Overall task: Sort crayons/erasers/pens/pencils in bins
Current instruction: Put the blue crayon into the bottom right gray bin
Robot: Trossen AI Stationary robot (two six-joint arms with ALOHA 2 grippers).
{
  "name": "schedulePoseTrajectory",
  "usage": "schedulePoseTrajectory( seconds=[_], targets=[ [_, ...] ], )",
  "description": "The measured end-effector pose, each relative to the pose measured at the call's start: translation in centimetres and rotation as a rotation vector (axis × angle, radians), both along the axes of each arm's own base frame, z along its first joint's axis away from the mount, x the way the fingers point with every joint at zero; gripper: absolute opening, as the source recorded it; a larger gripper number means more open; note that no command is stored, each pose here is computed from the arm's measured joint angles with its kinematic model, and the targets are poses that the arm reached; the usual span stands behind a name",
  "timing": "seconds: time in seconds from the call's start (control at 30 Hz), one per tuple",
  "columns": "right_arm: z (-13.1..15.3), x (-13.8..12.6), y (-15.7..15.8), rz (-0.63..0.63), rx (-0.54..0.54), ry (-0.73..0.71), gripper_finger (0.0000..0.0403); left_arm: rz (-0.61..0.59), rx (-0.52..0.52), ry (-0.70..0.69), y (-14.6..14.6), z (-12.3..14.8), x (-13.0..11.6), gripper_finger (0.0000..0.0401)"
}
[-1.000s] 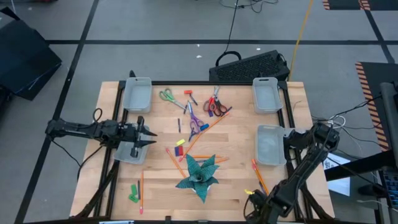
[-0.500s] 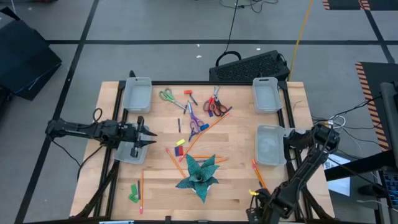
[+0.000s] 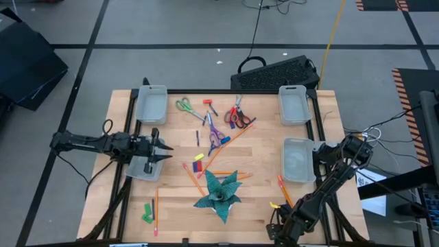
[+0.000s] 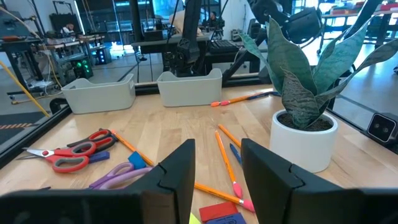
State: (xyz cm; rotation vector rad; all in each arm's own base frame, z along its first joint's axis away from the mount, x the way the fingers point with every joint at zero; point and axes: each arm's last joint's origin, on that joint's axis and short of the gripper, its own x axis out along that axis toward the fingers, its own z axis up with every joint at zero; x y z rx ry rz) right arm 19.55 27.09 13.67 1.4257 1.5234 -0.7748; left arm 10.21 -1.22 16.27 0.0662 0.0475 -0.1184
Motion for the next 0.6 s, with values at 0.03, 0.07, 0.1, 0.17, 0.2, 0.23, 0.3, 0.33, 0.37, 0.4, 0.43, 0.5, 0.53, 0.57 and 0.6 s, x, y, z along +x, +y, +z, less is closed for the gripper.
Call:
schedulePoseTrajectory(
  seconds=[0.03, 0.07, 0.1, 0.17, 0.2, 0.23, 0.3, 0.33, 0.37, 0.4, 0.43, 0.5, 0.53, 0.57, 0.6],
  targets=[
    [0.0, 0.1, 0.0, -0.003, 0.002, 0.001, 0.0191, 0.0, 0.0, 0.0, 0.0, 0.0, 0.0, 0.0134],
    [0.0, 0.1, -0.1, -0.004, 0.003, 0.003, 0.019, 0.0, 0.0, 0.0, 0.0, 0.0, 0.0, 0.0134],
    [0.0, 0.1, -0.1, -0.006, 0.003, 0.004, 0.0189, 0.0, 0.0, 0.0, 0.0, 0.0, 0.0, 0.0134],
    [-0.1, 0.2, -0.3, -0.012, -0.01, 0.015, 0.0186, 0.0, 0.0, 0.0, 0.0, 0.0, 0.0, 0.0134],
    [-0.1, 0.2, -0.5, -0.016, -0.02, 0.026, 0.0184, 0.0, 0.0, 0.0, 0.0, 0.0, 0.0, 0.0134],
    [-0.1, 0.3, -0.7, -0.019, -0.03, 0.038, 0.0182, 0.0, 0.0, 0.0, 0.0, 0.0, 0.0, 0.0134],
    [-0.2, 0.4, -1.2, -0.03, -0.049, 0.06, 0.0177, 0.0, 0.0, 0.0, 0.0, 0.0, 0.0, 0.0134],
    [-0.3, 0.6, -1.4, -0.038, -0.057, 0.071, 0.0173, 0.0, 0.0, 0.0, 0.0, 0.0, 0.0, 0.0134],
    [-0.3, 0.7, -1.7, -0.045, -0.064, 0.078, 0.0169, 0.0, 0.0, 0.0, 0.0, 0.0, 0.0, 0.0134],
    [-0.3, 0.9, -1.9, -0.051, -0.071, 0.083, 0.0165, 0.0, 0.0, 0.0, 0.0, 0.0, 0.0, 0.0134],
    [-0.3, 1.0, -2.1, -0.057, -0.074, 0.085, 0.016, 0.0, 0.0, 0.0, 0.0, 0.0, 0.0, 0.0134],
    [-0.3, 1.3, -2.4, -0.067, -0.078, 0.087, 0.0148, 0.0, 0.0, 0.0, 0.0, 0.0, 0.0, 0.0134],
    [-0.3, 1.4, -2.5, -0.073, -0.082, 0.088, 0.0142, 0.0, 0.0, 0.0, 0.0, 0.0, 0.0, 0.0134],
    [-0.3, 1.5, -2.7, -0.076, -0.088, 0.088, 0.0136, 0.0, 0.0, 0.0, 0.0, 0.0, 0.0, 0.0134],
    [-0.3, 1.6, -2.8, -0.08, -0.092, 0.085, 0.013, 0.0, 0.0, 0.0, 0.0, 0.0, 0.0, 0.0134]
  ],
)
